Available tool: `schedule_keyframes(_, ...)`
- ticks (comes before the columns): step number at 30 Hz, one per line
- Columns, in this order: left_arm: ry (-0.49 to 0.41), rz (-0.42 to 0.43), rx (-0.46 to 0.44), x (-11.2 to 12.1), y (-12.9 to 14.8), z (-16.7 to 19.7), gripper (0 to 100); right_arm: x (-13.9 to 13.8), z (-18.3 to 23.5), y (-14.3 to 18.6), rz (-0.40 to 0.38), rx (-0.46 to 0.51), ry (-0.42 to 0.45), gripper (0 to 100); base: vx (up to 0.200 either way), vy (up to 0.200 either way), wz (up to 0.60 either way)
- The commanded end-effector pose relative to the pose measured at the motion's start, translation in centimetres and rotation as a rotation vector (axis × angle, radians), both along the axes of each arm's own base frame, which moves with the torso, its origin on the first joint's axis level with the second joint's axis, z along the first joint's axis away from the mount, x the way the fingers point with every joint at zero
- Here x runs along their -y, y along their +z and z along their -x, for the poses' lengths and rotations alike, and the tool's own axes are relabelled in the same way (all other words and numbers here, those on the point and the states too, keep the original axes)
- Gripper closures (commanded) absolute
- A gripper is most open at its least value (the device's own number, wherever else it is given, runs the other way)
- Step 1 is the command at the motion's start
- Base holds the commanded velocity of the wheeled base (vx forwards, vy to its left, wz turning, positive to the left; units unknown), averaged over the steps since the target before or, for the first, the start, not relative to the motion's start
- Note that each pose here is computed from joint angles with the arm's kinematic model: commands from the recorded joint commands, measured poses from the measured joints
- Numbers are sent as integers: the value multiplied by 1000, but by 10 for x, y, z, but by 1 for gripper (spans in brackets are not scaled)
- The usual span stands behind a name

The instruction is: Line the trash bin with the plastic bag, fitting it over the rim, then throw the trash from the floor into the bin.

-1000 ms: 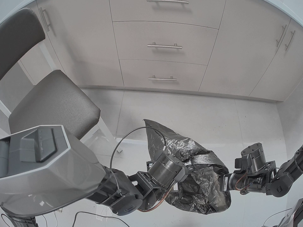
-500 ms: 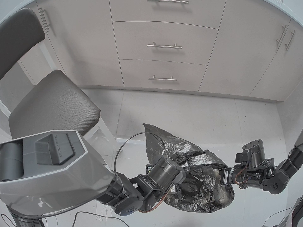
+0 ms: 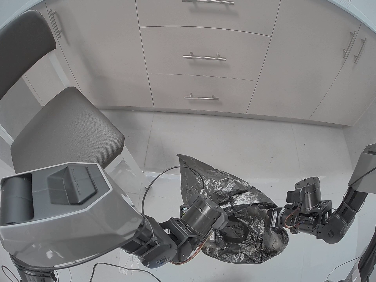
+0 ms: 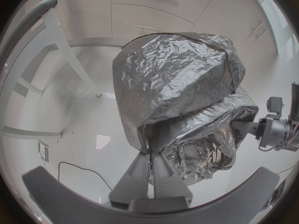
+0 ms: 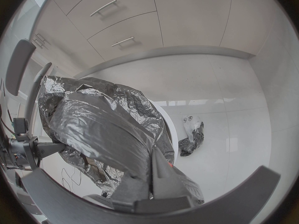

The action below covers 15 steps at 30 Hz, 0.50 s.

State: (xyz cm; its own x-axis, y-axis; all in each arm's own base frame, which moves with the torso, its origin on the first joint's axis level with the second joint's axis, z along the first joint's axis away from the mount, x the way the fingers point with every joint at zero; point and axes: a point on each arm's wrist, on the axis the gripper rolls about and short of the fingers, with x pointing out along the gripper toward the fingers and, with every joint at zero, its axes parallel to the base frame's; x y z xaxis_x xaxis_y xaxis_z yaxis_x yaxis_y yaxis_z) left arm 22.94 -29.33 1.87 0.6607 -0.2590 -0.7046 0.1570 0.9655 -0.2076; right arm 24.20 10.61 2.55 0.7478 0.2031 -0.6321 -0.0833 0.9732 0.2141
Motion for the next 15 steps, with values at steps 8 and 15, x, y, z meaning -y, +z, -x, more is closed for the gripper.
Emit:
schedule_keyframes(8, -22, 20, 33, 2, -31, -4, 100, 8, -19, -27, 41, 50, -30, 100, 0, 0, 0)
schedule_keyframes(15, -53, 59, 64, -2, -37, 0, 100, 11, -24, -37, 86, 73, -45, 100, 0, 0, 0)
